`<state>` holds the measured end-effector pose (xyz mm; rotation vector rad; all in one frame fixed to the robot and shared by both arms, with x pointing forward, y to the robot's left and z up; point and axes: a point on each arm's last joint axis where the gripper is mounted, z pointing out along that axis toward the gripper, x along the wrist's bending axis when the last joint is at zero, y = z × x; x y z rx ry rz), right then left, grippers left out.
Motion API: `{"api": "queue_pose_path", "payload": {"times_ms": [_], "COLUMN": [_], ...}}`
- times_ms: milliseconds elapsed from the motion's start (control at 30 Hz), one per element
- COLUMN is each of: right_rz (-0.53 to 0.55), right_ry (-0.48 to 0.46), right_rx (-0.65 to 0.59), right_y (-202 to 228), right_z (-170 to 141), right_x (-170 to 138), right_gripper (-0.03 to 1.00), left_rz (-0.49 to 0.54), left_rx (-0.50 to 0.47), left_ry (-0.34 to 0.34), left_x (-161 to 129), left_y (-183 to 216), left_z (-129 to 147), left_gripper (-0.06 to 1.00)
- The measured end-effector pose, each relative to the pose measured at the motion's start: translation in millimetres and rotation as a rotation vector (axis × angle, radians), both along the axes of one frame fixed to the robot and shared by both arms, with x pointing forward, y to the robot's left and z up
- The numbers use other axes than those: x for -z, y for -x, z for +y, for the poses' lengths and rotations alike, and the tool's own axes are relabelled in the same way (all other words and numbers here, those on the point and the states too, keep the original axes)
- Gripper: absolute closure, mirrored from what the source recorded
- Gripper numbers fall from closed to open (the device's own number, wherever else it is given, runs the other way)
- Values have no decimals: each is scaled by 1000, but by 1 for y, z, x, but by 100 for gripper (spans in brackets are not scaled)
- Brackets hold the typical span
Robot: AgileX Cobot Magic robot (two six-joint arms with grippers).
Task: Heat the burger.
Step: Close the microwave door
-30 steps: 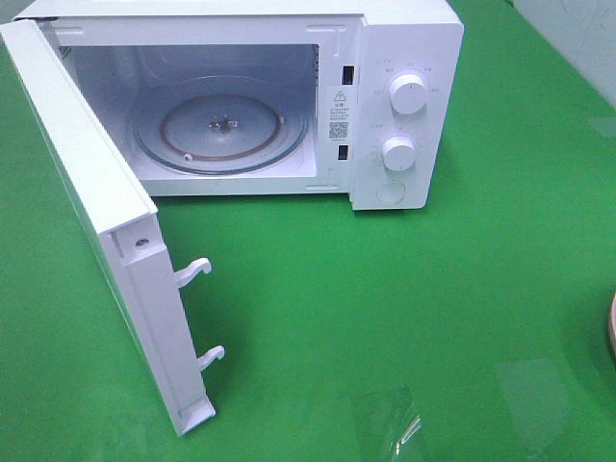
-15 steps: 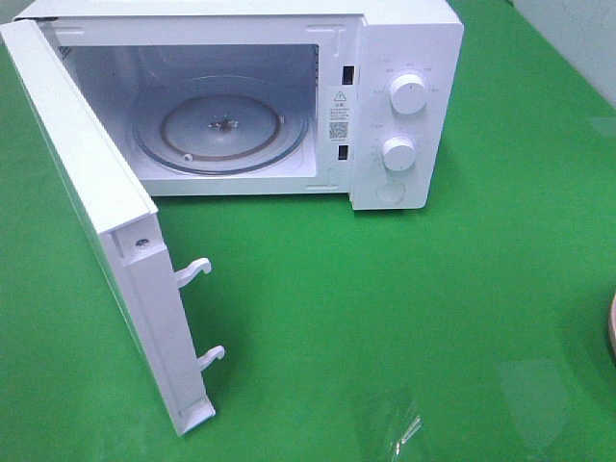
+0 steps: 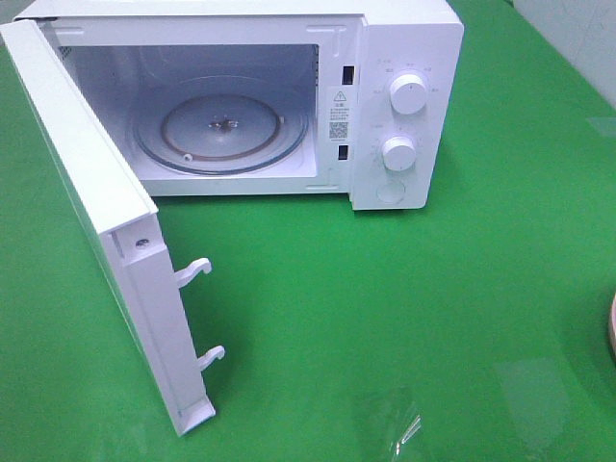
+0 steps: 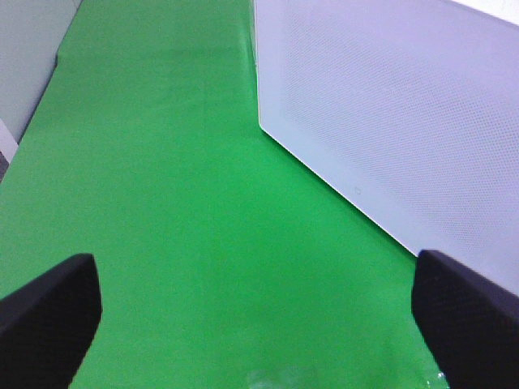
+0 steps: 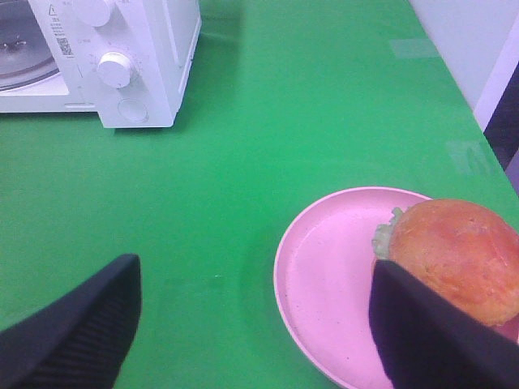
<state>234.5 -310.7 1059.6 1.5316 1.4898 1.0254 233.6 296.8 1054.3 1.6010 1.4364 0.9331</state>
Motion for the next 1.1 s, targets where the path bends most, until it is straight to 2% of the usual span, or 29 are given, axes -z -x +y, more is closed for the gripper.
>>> {"api": "queue_pose_path", "payload": {"times_ms": [1100], "right_rz": [0], "right_ry": [0], "right_rx": [0], "right_y": [0], "right_z": [0], "right_x": [0], "right_gripper": [21], "left_rz": [0], "left_rx": [0], "left_ry": [0], "left_x": [0], "left_y": [0], "left_z": [0], "left_gripper": [-1]}}
